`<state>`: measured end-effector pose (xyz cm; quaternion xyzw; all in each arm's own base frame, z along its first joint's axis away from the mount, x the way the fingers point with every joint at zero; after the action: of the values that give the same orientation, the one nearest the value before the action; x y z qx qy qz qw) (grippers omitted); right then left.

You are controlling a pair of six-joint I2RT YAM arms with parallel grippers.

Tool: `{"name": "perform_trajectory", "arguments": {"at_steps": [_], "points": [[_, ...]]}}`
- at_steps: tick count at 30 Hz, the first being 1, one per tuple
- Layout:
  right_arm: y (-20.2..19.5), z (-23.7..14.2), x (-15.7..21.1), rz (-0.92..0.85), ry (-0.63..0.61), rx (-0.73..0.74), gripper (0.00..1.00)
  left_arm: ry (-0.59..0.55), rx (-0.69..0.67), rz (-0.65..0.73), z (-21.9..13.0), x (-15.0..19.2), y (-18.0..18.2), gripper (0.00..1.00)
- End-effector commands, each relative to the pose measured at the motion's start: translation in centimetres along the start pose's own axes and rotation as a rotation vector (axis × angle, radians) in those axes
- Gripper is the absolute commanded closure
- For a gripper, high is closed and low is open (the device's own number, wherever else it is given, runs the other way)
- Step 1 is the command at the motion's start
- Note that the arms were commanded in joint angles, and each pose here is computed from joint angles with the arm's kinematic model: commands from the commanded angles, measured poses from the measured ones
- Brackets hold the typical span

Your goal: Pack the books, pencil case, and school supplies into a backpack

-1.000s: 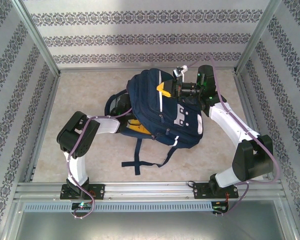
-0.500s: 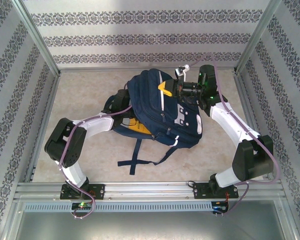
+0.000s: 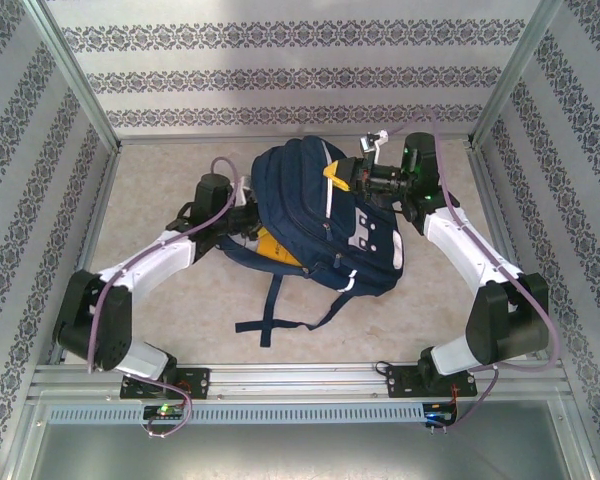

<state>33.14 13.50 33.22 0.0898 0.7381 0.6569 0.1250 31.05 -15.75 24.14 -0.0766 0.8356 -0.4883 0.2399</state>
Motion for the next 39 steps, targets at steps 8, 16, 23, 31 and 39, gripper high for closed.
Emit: {"name": "perform_trajectory", "arguments": {"at_steps": [8, 16, 23, 31, 39], "points": [[-1.4, 4.0, -1.5, -0.122, -0.216, 0.097, 1.00, -0.251, -0.393, 0.119, -9.6, 0.1, -0.2, 0.17], [-6.7, 10.3, -2.7, -0.037, -0.233, 0.228, 1.00, -0.182, -0.459, 0.108, -9.3, 2.2, 2.3, 0.20], [-9.8, 10.9, -3.8, 0.013, -0.308, 0.345, 1.00, -0.006, -0.445, 0.188, -5.9, 5.6, 3.2, 0.30], [-11.3, 10.2, -4.2, 0.095, -0.392, 0.419, 1.00, 0.163, -0.574, 0.429, -0.4, 10.4, 4.0, 0.35], [-12.1, 10.4, -4.5, 0.148, -0.391, 0.379, 1.00, 0.124, -0.560, 0.495, 3.4, 11.2, 5.1, 0.35]]}}
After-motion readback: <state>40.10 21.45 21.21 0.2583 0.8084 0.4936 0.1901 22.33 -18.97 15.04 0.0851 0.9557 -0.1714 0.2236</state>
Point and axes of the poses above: each hand's point on the last joint's axis, 136 mm out from that joint toward the fingers, its own z axis out along the fingers, its own y axis along the line the jaws close on, x = y × z, the point moved 10 cm from there along -z, back along the fingers, and after that the axes turned 7 degrees about z, right-handed, at the moved point
